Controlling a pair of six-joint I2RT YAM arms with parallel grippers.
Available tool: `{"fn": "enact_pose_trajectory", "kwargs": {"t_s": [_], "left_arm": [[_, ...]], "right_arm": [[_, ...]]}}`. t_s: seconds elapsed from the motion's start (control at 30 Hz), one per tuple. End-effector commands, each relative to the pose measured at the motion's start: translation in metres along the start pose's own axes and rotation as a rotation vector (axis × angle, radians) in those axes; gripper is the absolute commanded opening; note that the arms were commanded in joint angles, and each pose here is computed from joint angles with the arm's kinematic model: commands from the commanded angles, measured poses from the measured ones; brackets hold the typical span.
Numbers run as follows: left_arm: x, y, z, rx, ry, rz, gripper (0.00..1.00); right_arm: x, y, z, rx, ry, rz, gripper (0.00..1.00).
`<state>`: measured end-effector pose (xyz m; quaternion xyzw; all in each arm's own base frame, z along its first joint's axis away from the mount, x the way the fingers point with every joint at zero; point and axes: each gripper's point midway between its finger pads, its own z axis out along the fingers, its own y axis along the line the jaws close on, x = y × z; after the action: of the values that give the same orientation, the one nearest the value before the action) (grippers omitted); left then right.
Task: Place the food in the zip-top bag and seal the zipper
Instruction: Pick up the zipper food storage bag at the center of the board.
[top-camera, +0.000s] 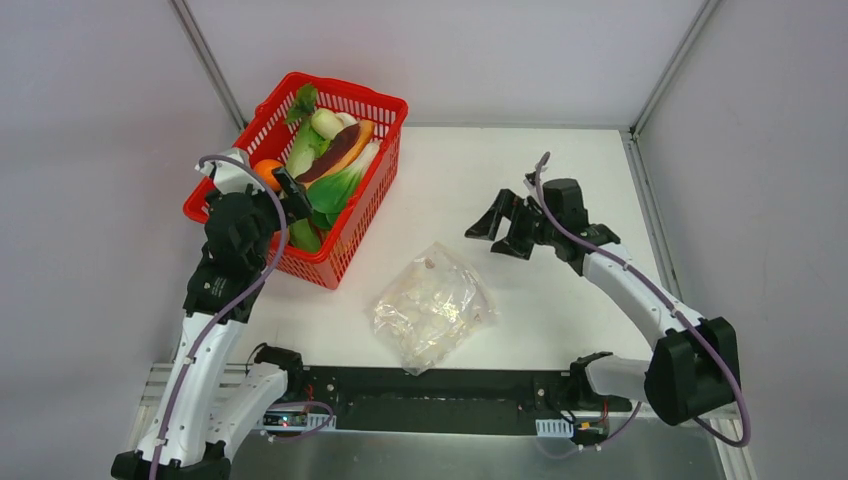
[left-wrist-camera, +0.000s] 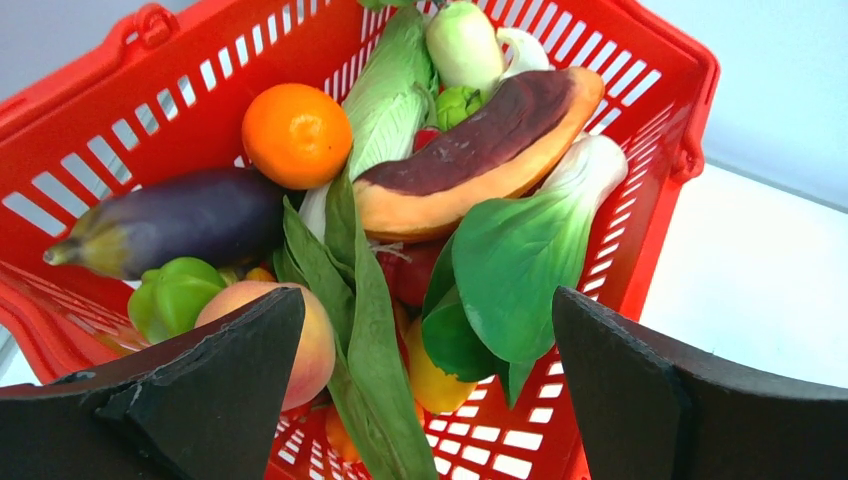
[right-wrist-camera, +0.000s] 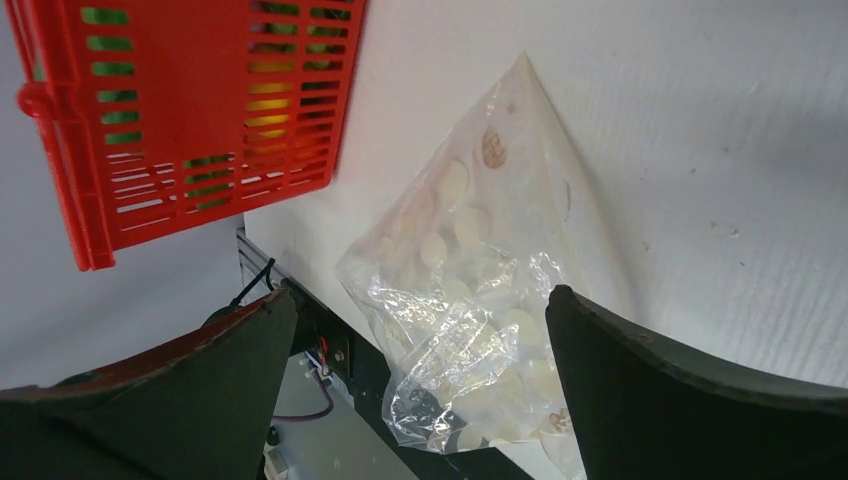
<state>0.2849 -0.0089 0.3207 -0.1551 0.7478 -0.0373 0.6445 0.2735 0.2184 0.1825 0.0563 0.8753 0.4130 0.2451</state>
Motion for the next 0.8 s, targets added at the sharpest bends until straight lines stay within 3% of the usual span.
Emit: {"fn": "enact_pose_trajectory", "kwargs": {"t_s": [0.0,0.17,0.27,0.4,0.5,0.6,0.77], "left_arm": [[-0.008,0.001,-0.006,-0.019,-0.002,-0.064,0.99],[-0.006,-0.023,-0.014,0.166,-0.042,-0.007,0.99],[-0.012,-0.028,-0.020,0.192,-0.079,-0.106,0.99],[-0.010,-0.026,-0.034,0.193,-0.036,-0.118,0.99],[0.000,-0.041,-0.040,0.308,-0.034,-0.092,0.99],[0.006,-0.067,-0.049,0.470,-0.009,-0.052,0.99],[0.009,-0.103,-0.060,0.669,0.102,-0.004,0.99]], "right_arm": [[0.013,-0.007,0.017,-0.012,0.020,0.055,1.00],[0.023,-0.034,0.030,0.076,0.031,0.097,1.00],[0.024,-0.053,0.033,0.152,0.009,0.118,0.98],[0.019,-0.066,0.032,0.203,-0.062,0.140,0.96],[0.017,-0.078,0.030,0.247,-0.124,0.193,0.98],[0.018,-0.082,0.031,0.238,-0.140,0.237,0.95],[0.031,-0.066,0.041,0.110,-0.058,0.267,0.80]]}}
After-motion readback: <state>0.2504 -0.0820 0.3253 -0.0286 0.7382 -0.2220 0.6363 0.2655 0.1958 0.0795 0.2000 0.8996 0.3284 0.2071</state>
